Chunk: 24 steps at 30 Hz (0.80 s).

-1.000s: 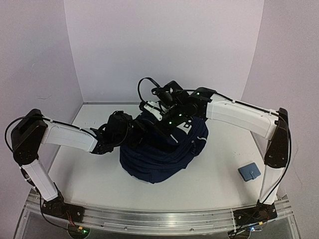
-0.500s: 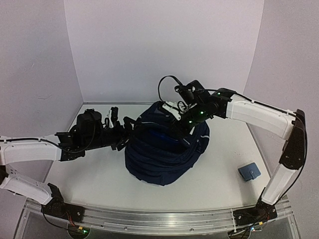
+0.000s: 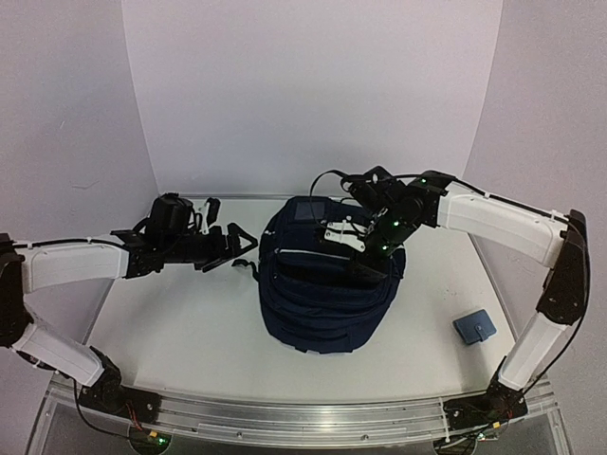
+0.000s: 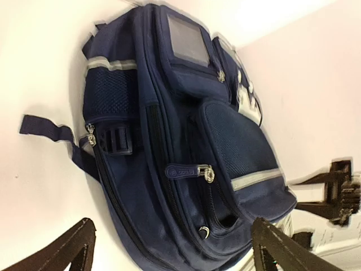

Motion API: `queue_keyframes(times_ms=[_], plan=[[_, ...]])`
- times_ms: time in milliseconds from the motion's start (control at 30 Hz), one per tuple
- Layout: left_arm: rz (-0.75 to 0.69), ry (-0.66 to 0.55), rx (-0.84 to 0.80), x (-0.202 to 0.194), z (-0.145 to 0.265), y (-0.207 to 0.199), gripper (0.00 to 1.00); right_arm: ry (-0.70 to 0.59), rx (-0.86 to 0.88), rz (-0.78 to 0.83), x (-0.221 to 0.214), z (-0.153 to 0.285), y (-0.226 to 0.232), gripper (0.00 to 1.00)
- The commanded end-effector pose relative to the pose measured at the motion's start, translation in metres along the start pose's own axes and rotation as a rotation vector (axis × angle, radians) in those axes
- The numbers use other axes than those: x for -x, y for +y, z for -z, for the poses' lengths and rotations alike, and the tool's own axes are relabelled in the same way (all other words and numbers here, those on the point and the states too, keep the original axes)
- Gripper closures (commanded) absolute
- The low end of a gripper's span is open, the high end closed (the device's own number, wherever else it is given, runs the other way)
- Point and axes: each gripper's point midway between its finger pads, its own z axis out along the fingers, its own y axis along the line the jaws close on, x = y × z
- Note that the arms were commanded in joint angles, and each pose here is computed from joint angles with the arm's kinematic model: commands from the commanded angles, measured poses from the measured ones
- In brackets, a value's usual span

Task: Pack the student bag
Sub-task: Place the personal item in the student bag, then zip the student bag at the center of the board.

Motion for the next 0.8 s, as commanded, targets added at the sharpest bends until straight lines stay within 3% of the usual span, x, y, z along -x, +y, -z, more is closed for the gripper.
queue_keyframes(times_ms=[0,133,267,433,567,767], plan=[[-0.243,0.082,-0.188,0.011,-0.016,-0.048,0.06,-0.007,0.103,-0.023,0.012,0.013,0.01,0.56],[-0.377,0.181,-0.274,-0.003,-0.029,-0.054,0.06,-0.091,0.15,-0.067,0.036,0.027,0.013,0.42],[-0.495,0.198,-0.323,-0.002,-0.026,-0.056,0.06,-0.12,0.172,-0.107,0.052,0.024,0.009,0.41],[-0.593,0.153,-0.41,0.006,-0.015,-0.054,0.08,-0.071,0.151,-0.138,0.051,-0.007,-0.001,0.53],[-0.661,0.218,-0.388,-0.002,-0.03,-0.039,0.12,0.004,0.113,-0.161,0.039,-0.033,-0.009,0.66],[-0.771,0.233,-0.465,-0.004,-0.044,-0.028,0.18,0.055,0.109,-0.175,0.024,-0.049,-0.005,0.66]])
